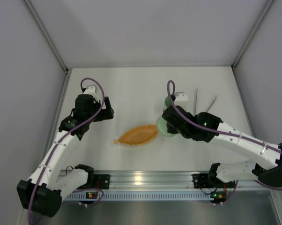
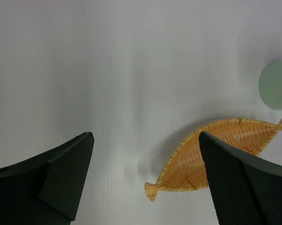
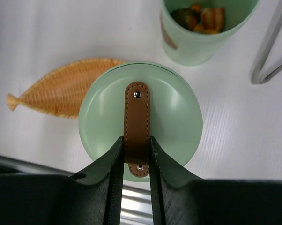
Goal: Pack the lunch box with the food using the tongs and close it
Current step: Close the box lid on the packing box.
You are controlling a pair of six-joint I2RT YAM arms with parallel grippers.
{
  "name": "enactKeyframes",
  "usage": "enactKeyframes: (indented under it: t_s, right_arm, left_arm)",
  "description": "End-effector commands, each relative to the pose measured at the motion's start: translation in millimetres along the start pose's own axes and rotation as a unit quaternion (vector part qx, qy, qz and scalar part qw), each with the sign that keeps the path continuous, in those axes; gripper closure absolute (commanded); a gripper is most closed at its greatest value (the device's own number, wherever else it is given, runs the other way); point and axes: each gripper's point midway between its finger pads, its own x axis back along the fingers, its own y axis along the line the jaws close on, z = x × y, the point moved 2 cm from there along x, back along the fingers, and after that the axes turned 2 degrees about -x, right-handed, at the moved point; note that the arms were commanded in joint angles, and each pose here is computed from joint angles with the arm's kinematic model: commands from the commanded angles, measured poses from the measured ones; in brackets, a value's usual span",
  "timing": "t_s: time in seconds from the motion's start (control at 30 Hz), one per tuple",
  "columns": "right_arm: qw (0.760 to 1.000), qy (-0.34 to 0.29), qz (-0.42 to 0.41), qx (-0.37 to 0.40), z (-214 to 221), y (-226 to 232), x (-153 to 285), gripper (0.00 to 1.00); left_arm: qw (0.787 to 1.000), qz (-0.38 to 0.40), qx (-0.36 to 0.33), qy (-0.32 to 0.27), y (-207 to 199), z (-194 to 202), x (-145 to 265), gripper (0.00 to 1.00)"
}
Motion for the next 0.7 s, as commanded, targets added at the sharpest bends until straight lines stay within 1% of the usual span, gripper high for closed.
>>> enactKeyframes:
  t_s: [0.0,0.03,0.07,0.13,0.17,0.23,0.37,0.5,0.67]
  right_arm:
    - [0.998,-0.047,0.048,0.009,-47,-28,-3,0.9]
    - [0.996,-0.055,0.069,-0.01,-61,-43,-8,0.9]
    - [0.995,-0.06,0.074,-0.014,-69,-47,-11,0.9]
    - [0.992,-0.081,0.092,-0.028,-98,-59,-14,0.9]
    - [0.991,-0.083,0.098,-0.022,-105,-62,-17,0.9]
    - [0.99,-0.088,0.103,-0.03,-120,-66,-23,0.9]
    - [0.991,-0.088,0.096,-0.03,-145,-55,-43,0.9]
    - [0.993,-0.077,0.09,-0.024,-155,-46,-62,0.9]
    - [0.994,-0.053,0.088,-0.019,-150,-40,-85,0.9]
  left_arm:
    - [1.0,-0.001,0.0,-0.018,-2,-10,2,0.01]
    - [1.0,0.0,0.0,-0.017,-2,-10,2,0.01]
    - [1.0,-0.001,0.0,-0.018,-2,-10,2,0.01]
    - [1.0,0.001,-0.001,-0.015,-2,-9,1,0.01]
    - [1.0,0.003,-0.001,-0.015,-3,-9,1,0.01]
    - [1.0,0.006,0.0,-0.011,-4,-8,0,0.01]
    - [1.0,0.005,-0.001,-0.012,-4,-8,1,0.01]
    - [1.0,0.004,-0.001,-0.016,-4,-9,2,0.01]
    - [1.0,0.003,-0.001,-0.018,-3,-10,3,0.01]
